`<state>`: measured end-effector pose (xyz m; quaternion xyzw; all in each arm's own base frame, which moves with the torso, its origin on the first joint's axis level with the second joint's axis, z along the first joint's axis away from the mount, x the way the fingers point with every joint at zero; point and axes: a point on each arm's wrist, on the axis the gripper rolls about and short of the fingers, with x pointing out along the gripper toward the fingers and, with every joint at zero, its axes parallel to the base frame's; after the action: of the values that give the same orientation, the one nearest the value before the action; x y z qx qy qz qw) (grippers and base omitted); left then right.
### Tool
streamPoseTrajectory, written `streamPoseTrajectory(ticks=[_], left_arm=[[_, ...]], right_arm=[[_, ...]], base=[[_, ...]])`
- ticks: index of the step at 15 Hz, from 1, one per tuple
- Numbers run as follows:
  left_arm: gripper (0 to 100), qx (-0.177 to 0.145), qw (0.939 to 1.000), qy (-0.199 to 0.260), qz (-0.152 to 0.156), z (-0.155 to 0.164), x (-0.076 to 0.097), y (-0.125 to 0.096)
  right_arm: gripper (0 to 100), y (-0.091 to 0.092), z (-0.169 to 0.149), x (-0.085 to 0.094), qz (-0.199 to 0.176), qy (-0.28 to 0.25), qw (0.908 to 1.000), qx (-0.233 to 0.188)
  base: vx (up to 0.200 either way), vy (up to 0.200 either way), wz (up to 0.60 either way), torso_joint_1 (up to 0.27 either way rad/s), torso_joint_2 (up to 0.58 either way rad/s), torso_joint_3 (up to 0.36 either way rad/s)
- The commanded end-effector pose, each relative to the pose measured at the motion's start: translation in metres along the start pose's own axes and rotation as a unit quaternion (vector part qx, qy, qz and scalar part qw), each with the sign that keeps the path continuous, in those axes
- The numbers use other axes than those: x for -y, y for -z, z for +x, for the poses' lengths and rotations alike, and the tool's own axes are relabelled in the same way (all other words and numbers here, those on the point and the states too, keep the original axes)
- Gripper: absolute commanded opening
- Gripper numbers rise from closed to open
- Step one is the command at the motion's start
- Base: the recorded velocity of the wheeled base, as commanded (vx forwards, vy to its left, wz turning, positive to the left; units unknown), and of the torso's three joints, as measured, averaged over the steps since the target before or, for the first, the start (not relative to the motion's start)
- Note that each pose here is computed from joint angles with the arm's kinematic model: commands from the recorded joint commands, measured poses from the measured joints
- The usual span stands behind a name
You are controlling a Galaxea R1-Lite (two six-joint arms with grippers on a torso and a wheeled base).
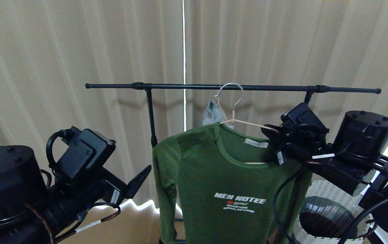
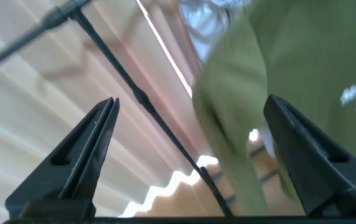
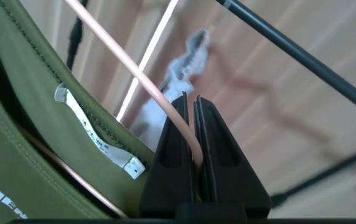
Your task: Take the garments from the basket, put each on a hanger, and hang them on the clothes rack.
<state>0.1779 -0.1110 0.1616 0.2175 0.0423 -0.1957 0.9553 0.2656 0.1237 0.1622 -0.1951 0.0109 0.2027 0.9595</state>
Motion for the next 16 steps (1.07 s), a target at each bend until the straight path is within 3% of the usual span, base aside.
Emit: streamPoseTrajectory(ticks=[1, 5, 9, 16], left_arm=[[100, -0.003, 1.0000, -0.001, -0.007, -0.005, 0.000, 0.004], [100, -0.055, 0.9981, -0.019, -0.022, -0.009, -0.008, 0.030], [100, -0.032, 0.9973, 0.061, -0.027, -0.004, -0.004, 0.030], [100, -0.037, 0.9956, 0.082, -0.030, 0.031, -0.002, 0.026]], right_arm=[[0, -0.004, -0.007, 0.003, 0.004, 0.006, 0.9999, 0.008], [0, -0.002, -0.025, 0.011, 0.011, 0.017, 0.9998, 0.006], [0, -0.005, -0.037, 0.015, 0.022, 0.022, 0.9994, 0.014], [0, -0.014, -0.045, 0.018, 0.040, 0.026, 0.9983, 0.034]], base=[[0.000, 0.000, 0.00, 0.000, 0.00, 0.000], [0.000, 0.000, 0.00, 0.000, 0.00, 0.000], [0.000, 0.000, 0.00, 0.000, 0.00, 0.000], [0.000, 0.000, 0.00, 0.000, 0.00, 0.000]])
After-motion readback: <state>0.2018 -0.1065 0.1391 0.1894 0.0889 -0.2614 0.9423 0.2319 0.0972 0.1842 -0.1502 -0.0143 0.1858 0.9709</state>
